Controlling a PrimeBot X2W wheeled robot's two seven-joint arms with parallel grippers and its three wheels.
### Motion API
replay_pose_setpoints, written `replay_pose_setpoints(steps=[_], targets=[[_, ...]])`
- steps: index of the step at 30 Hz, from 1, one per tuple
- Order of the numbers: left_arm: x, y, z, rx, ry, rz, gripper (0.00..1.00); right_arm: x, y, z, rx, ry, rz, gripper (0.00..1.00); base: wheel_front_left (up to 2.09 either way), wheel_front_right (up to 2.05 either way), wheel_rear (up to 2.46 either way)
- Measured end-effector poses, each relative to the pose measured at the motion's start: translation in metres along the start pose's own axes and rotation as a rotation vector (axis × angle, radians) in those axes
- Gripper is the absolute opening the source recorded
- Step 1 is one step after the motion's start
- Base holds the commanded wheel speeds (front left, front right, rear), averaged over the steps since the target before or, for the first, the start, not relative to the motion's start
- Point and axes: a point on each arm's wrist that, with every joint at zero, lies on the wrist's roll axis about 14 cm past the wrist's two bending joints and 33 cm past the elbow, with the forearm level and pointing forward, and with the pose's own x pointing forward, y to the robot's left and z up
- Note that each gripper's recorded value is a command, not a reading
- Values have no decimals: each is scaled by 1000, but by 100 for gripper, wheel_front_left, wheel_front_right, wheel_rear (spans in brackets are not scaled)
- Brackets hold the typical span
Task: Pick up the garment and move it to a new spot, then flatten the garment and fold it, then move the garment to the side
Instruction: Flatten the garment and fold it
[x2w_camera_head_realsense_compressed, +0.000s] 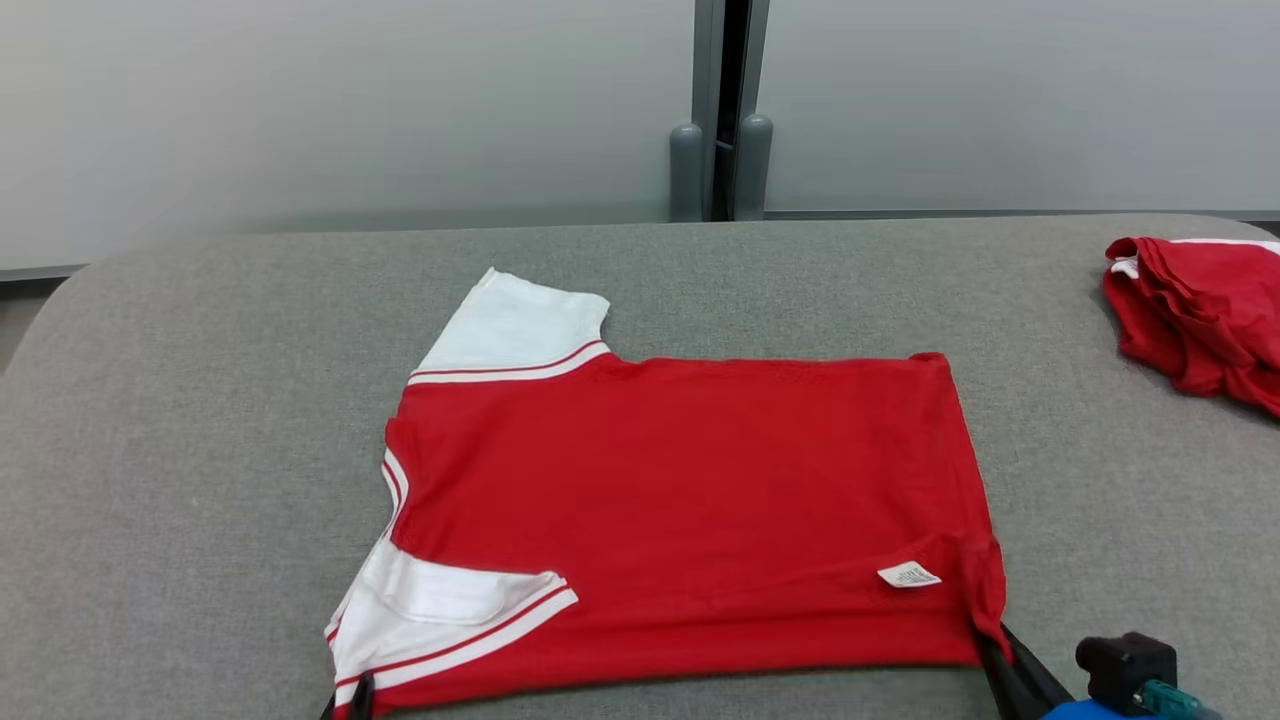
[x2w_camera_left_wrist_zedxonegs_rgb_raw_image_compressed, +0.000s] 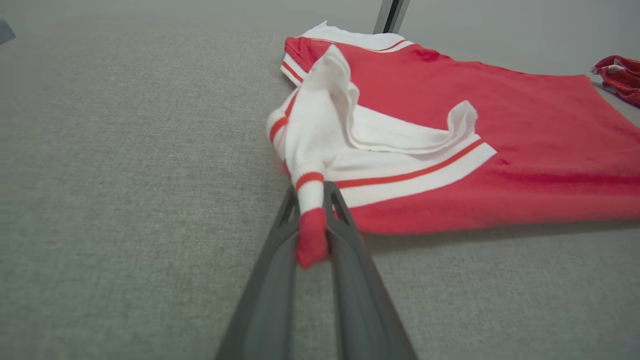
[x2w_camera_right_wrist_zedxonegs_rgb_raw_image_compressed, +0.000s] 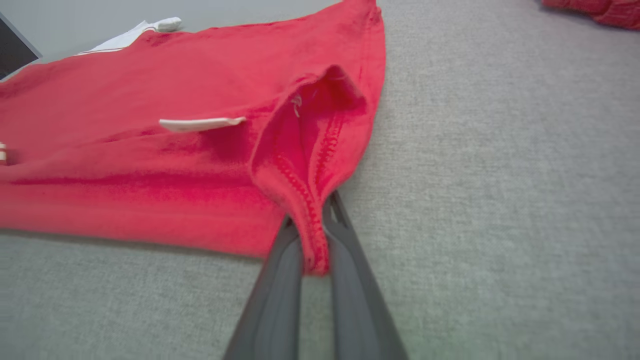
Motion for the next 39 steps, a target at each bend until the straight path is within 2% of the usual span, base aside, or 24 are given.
replay_pose_setpoints(steps=[9, 10, 11, 12, 13, 19, 26, 30, 39], targets=[[-14, 0, -18, -29, 49, 14, 0, -19, 2, -6, 34, 39, -14, 0, 0, 0, 0], [-14, -1, -19, -30, 53, 13, 10, -20, 2, -6, 38, 40, -15, 12, 0, 0, 0], [-14, -1, -20, -32, 54, 13, 51, -20, 2, -6, 41, 43, -19, 38, 0, 0, 0], [-14, -2, -21, -32, 56, 14, 100, -21, 2, -6, 43, 45, -21, 76, 0, 0, 0], [-14, -1, -21, -30, 58, 19, 100, -21, 1, -4, 40, 41, -22, 100, 0, 0, 0], [-5, 4, 5, 8, -18, 19, 100, -22, -5, 14, 17, -14, -32, 100, 0, 0, 0], [8, -4, 63, 64, -196, -1, 100, -19, -17, 72, -32, -223, -59, 100, 0, 0, 0], [15, -7, 99, 91, -303, -2, 100, -17, -9, 101, -35, -360, -46, 100, 0, 0, 0], [29, -13, 144, 85, -429, -4, 100, -13, 3, 143, -63, -511, -40, 100, 0, 0, 0]])
